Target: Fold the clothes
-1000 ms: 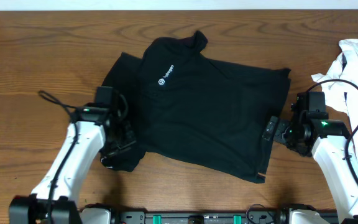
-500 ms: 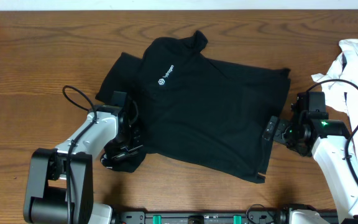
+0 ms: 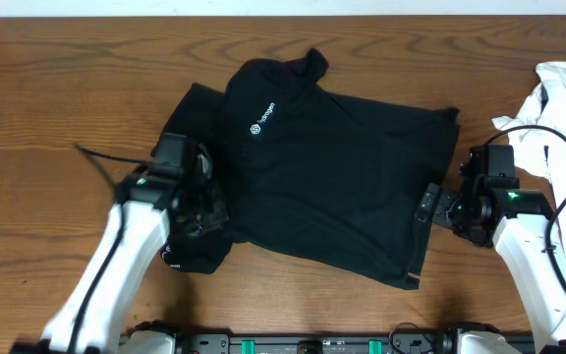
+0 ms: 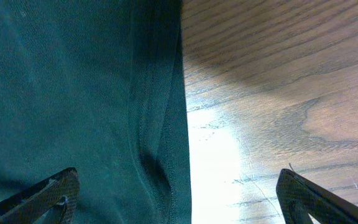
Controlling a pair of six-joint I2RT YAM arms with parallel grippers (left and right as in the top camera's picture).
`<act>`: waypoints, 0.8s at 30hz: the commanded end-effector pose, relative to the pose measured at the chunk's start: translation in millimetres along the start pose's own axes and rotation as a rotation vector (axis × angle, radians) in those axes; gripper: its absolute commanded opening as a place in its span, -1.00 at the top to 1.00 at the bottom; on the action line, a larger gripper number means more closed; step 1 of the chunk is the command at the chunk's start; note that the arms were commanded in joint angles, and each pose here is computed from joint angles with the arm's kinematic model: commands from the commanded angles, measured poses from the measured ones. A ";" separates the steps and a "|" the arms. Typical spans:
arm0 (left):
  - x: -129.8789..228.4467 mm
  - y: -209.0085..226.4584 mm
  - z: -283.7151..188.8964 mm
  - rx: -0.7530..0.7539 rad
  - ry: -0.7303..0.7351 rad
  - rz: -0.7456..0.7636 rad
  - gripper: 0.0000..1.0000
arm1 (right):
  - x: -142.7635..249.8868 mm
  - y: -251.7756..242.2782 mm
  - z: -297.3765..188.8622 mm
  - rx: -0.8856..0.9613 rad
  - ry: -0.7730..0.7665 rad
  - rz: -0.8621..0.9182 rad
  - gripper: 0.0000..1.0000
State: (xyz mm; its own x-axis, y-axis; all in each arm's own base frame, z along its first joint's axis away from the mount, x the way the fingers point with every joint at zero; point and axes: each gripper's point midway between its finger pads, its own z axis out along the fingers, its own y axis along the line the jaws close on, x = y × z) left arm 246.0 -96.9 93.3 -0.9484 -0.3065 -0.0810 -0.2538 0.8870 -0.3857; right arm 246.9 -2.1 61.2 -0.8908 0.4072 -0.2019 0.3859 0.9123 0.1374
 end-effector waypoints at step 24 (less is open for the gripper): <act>-79.6 -12.5 -62.5 -0.024 -0.416 0.105 0.52 | -91.3 110.1 -92.9 -0.340 -0.260 -0.361 -0.14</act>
State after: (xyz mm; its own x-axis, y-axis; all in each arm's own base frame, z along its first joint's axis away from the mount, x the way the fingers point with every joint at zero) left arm 296.7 -52.9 149.4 -0.8060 -0.3702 -0.4618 -0.2407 0.9178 -0.3157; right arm 330.8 55.2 159.0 -0.8709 0.1806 -0.4570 -0.0050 0.9267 0.3758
